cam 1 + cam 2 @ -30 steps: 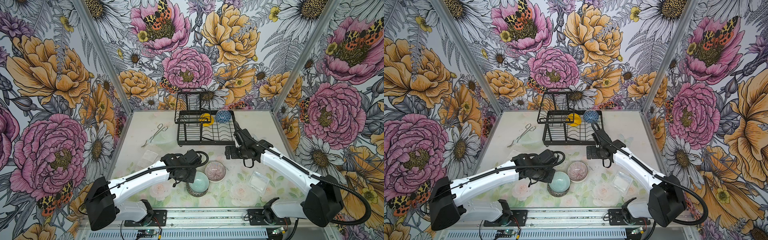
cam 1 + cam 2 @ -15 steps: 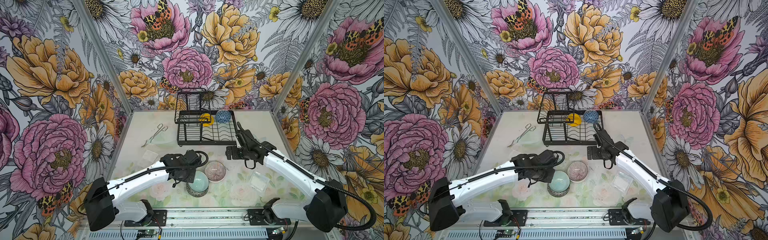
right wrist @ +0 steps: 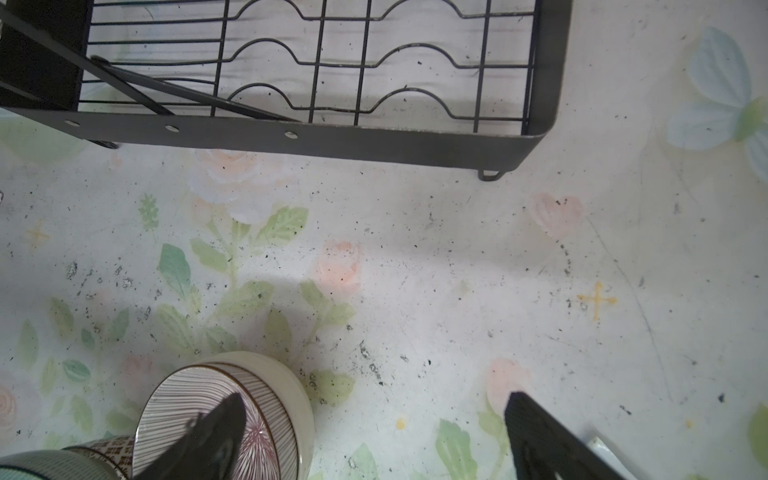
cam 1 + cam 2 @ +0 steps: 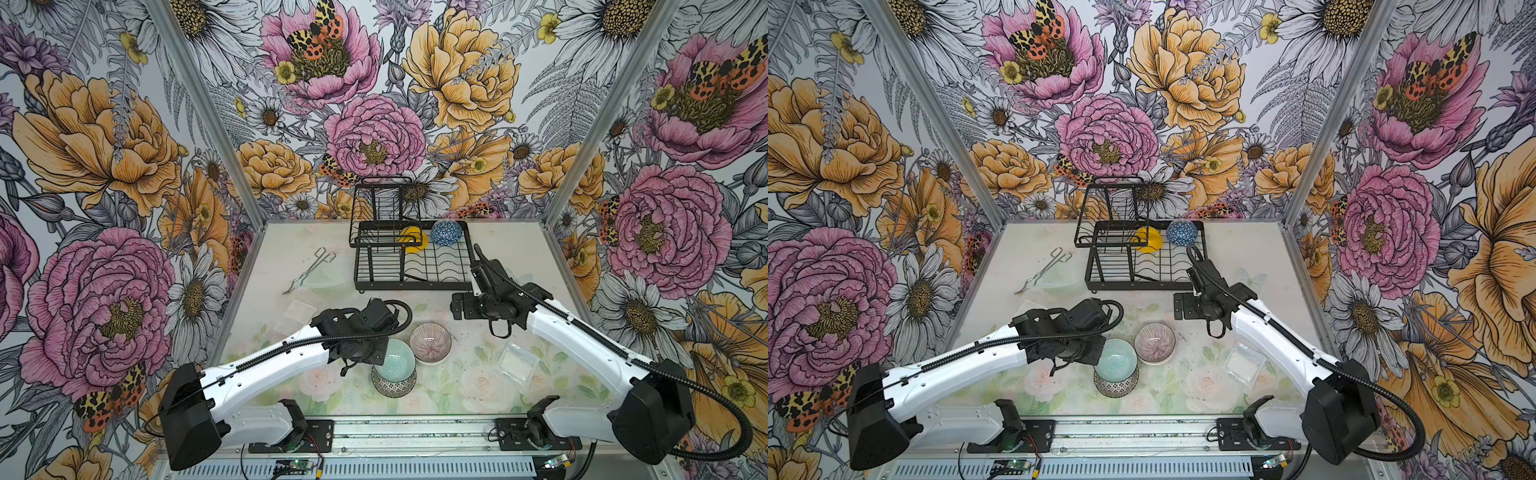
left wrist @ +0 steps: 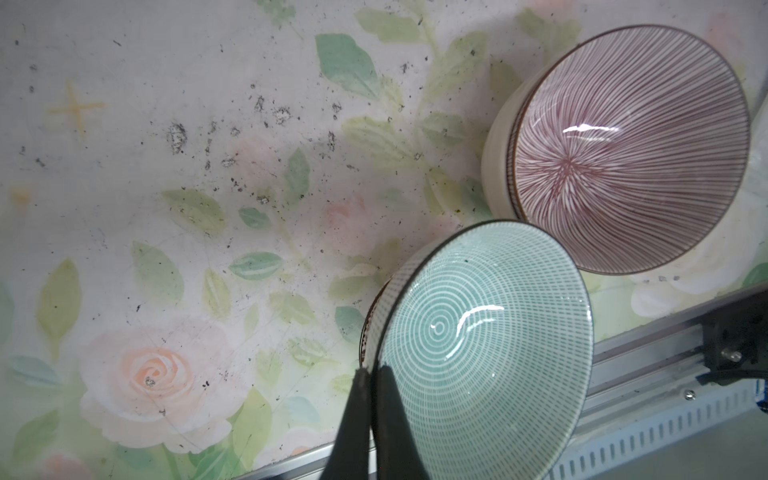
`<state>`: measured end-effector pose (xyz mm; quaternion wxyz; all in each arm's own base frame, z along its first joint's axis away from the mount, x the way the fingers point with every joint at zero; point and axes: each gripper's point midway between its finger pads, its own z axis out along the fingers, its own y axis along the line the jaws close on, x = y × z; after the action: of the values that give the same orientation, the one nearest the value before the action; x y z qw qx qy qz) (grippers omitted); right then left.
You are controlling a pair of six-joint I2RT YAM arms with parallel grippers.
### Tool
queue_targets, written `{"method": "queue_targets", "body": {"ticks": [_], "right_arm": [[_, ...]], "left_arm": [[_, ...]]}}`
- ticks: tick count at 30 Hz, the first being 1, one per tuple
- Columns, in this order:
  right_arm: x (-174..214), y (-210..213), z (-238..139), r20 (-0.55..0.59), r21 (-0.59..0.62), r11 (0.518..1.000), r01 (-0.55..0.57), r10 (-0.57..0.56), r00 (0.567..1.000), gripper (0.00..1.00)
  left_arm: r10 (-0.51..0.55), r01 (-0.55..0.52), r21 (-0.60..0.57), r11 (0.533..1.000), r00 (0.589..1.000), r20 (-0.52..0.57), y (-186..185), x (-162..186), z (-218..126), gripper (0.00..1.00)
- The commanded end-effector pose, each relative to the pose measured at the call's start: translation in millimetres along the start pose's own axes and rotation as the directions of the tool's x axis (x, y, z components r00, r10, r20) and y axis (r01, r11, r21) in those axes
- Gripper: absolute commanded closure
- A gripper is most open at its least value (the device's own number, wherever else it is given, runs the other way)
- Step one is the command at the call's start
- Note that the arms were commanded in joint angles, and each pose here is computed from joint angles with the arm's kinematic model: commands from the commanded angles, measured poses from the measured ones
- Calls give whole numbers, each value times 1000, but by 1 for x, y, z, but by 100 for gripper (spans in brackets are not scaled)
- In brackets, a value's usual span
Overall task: Load the bowls into the dish rack
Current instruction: 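Lift the green bowl toward the rack while the right gripper reaches to it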
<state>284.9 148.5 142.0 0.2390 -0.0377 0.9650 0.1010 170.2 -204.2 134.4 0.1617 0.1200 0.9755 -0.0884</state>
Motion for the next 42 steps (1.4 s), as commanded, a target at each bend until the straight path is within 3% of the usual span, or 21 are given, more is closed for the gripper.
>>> {"method": "queue_targets", "body": {"ticks": [1,11,20,29,34,39,42], "right_arm": [[-14,6,-14,61,-34,999,-6,8,998,1],[-15,10,-19,71,-61,998,1,3,997,1],[-35,31,-42,129,-148,987,59,-40,991,0],[-70,68,-71,211,-297,949,104,-41,977,0],[-76,89,-62,185,-394,915,82,-8,983,9],[-81,85,-45,176,-367,929,50,16,984,20],[-87,86,-36,168,-366,930,39,24,986,33]], "left_arm": [[4,-9,45,999,995,104,-8,-25,-27,100],[27,-33,28,999,980,197,4,-56,-60,100],[69,-38,-95,995,938,341,19,-121,-65,100],[114,-85,-87,993,892,437,-4,-185,-60,100],[139,-134,-45,990,864,484,-25,-211,-63,100],[145,-180,20,983,850,506,-45,-226,-64,100],[139,-197,61,978,848,512,-55,-230,-63,100]]}}
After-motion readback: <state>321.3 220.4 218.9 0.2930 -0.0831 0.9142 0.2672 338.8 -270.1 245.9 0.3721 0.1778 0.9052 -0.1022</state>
